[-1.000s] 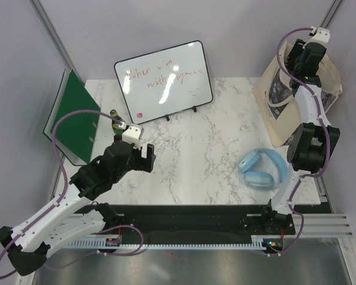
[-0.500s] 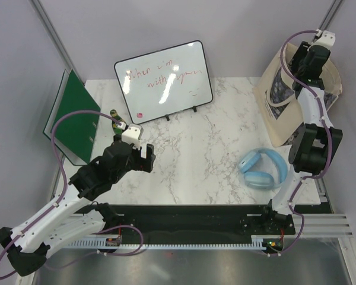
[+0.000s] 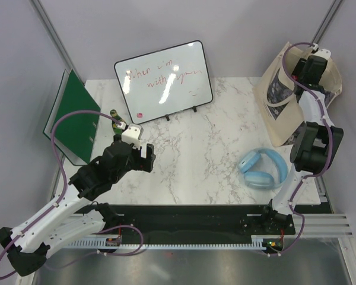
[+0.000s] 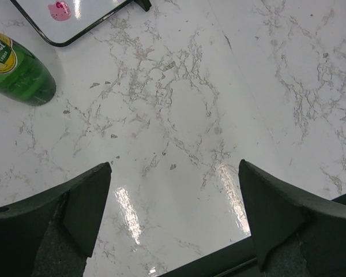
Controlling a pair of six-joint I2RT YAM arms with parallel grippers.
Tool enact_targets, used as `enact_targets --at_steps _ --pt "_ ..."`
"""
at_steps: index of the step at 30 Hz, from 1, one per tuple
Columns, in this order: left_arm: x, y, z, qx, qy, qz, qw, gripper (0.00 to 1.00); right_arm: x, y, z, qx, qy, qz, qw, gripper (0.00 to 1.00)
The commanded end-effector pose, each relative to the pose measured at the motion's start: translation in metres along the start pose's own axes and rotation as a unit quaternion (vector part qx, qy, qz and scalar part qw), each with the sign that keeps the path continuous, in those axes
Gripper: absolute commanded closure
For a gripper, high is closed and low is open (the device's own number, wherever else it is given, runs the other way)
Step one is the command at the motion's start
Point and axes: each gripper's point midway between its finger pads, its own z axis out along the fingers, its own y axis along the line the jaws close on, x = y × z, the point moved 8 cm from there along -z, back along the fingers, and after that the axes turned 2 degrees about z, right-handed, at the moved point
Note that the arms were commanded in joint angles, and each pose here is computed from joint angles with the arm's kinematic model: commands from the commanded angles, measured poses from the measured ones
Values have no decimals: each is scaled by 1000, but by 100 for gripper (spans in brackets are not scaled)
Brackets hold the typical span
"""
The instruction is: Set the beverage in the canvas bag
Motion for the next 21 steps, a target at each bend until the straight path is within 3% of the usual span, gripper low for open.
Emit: enact_targets --at_steps 1,7,9,21 --pt "-7 -1 0 11 -22 7 1000 2 2 0 0 4 -2 -1 1000 100" --pt "-7 0 -1 11 -22 6 1000 2 23 2 2 -11 27 11 1000 100" --pt "-7 0 -2 10 -23 6 1000 2 30 3 4 -13 38 13 999 92" --pt "-8 0 -2 12 -26 5 1000 2 65 0 10 6 109 18 994 69"
